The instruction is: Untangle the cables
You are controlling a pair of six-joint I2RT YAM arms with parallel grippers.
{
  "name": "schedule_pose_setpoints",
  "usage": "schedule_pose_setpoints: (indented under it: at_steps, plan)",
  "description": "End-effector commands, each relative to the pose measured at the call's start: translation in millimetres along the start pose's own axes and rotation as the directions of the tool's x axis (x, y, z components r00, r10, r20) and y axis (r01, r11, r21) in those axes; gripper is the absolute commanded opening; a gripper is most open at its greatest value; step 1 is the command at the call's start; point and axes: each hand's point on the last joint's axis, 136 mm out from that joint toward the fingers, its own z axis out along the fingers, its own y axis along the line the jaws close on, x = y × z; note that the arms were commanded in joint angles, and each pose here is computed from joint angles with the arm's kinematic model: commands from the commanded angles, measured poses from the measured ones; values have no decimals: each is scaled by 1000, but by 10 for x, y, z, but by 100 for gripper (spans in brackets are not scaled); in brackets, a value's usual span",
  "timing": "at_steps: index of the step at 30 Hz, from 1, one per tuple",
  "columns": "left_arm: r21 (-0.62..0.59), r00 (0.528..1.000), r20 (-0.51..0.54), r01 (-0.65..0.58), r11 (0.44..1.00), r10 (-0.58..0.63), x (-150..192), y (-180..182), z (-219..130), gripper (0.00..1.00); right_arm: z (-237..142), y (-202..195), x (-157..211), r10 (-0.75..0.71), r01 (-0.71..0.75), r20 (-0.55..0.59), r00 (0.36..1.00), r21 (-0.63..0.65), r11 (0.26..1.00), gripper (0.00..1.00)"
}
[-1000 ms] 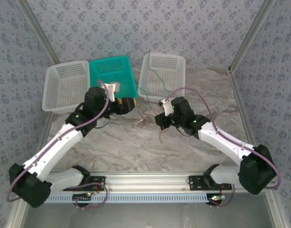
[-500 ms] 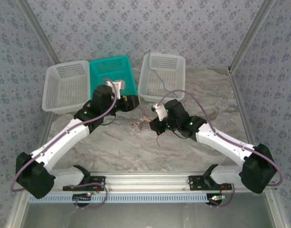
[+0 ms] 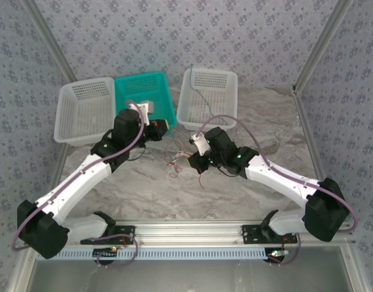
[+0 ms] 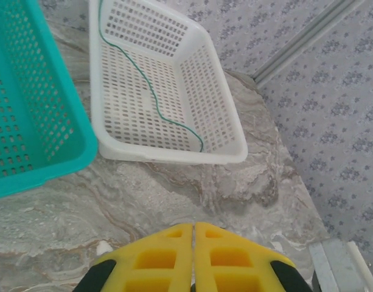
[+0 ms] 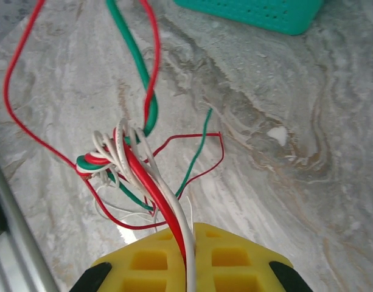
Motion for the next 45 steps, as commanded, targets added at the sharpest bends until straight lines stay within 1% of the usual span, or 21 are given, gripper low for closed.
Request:
schedule_pose_setpoints:
  at_steps: [1,4,7,10,15,20,25,34,41,45]
  plan:
    - [-70,995,99,5,998,2,-225,127,-257,0,19,-295,66,14,-11,-12,1000,153,988,0]
    - [-106,988,156,12,994,5,-391,220,-459,0,36,-517,190,72,-63,-32,997,225,972,0]
    - [-124,982,187,11,992,13,-496,258,-609,0,53,-659,275,138,-125,-37,990,248,961,0]
    - [-128,979,201,6,992,20,-539,249,-692,0,61,-728,325,172,-156,-38,984,258,953,0]
    - [-140,977,210,1,990,29,-555,255,-773,0,56,-881,407,221,-195,-49,974,313,930,0]
    - [-171,973,226,-3,985,42,-581,307,-876,0,-12,-1098,482,298,-265,-30,954,378,887,0]
    - [-189,969,241,1,982,46,-608,347,-967,0,-31,-1183,548,339,-303,-25,940,392,869,0]
    - [-204,965,257,9,979,45,-628,389,-1065,0,-103,-1362,645,397,-351,-7,918,454,819,0]
    - [-222,963,264,8,975,53,-635,427,-1118,0,-190,-1525,761,451,-390,10,893,519,761,0]
    - [-248,961,269,-1,969,69,-651,454,-1184,0,-264,-1667,890,496,-419,22,868,569,707,0]
